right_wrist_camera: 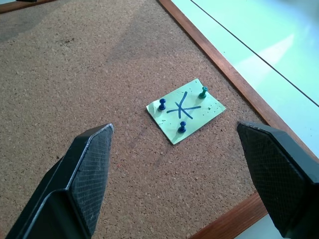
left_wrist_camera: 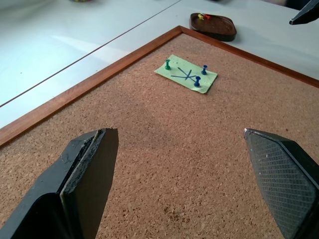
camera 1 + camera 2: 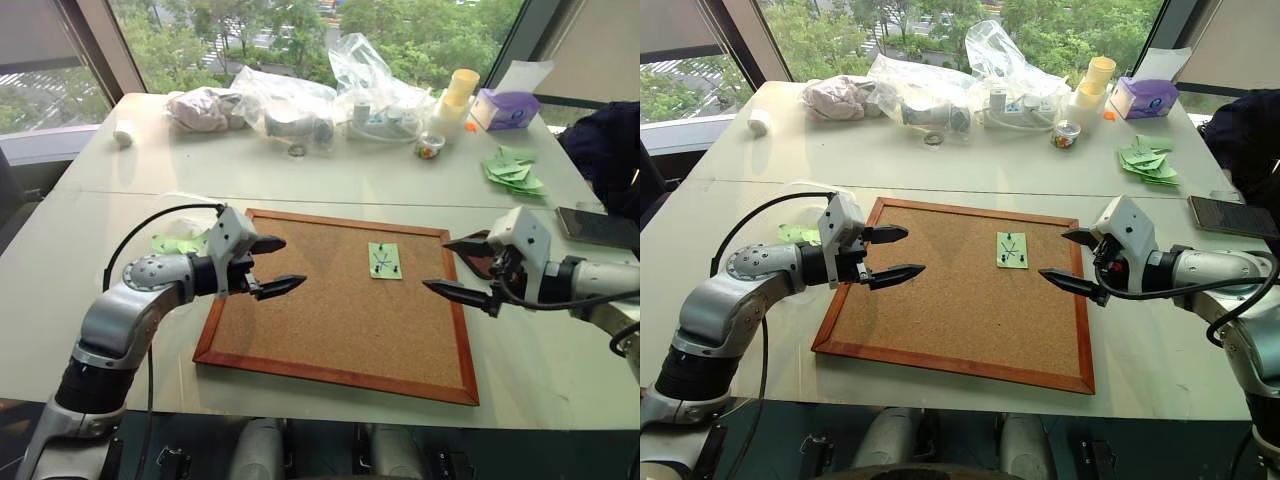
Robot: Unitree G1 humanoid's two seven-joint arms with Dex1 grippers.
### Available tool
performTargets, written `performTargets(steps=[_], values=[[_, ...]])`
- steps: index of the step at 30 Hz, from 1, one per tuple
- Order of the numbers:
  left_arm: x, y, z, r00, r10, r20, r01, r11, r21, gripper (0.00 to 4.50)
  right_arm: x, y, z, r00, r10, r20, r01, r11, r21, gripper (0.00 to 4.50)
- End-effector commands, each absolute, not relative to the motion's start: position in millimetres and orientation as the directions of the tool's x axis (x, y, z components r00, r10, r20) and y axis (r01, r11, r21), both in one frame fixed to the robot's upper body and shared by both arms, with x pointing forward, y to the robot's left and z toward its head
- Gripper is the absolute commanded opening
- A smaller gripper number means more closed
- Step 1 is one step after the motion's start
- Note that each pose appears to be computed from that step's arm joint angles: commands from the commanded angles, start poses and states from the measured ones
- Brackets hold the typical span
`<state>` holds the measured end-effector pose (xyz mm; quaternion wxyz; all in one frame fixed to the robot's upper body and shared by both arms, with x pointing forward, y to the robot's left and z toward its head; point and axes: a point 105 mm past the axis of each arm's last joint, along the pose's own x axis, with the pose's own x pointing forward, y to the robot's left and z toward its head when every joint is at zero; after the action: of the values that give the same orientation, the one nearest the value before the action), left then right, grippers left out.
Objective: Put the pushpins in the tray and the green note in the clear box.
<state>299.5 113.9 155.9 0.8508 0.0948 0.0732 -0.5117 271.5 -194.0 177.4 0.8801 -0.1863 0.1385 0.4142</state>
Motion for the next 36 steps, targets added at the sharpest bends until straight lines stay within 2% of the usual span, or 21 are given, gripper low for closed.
performTargets(steps=[1,27,30,36], values=[[299,112,168,0.465,-0.864,-0.193,0.885,0.447,0.129,4.40,271,-193,181,0.622,0.681,-0.386,-0.781,0.578,-0.236,4.08],[303,104,168,0.474,-0.863,-0.172,0.879,0.452,0.154,4.40,272,-192,176,0.624,0.680,-0.386,-0.779,0.585,-0.228,4.08],[305,99,165,0.469,-0.868,-0.162,0.882,0.452,0.132,3.62,272,-192,176,0.623,0.682,-0.383,-0.779,0.585,-0.225,4.08],[300,80,150,0.406,-0.900,-0.155,0.914,0.397,0.089,0.57,275,-186,174,0.616,0.691,-0.378,-0.786,0.576,-0.227,4.08]])
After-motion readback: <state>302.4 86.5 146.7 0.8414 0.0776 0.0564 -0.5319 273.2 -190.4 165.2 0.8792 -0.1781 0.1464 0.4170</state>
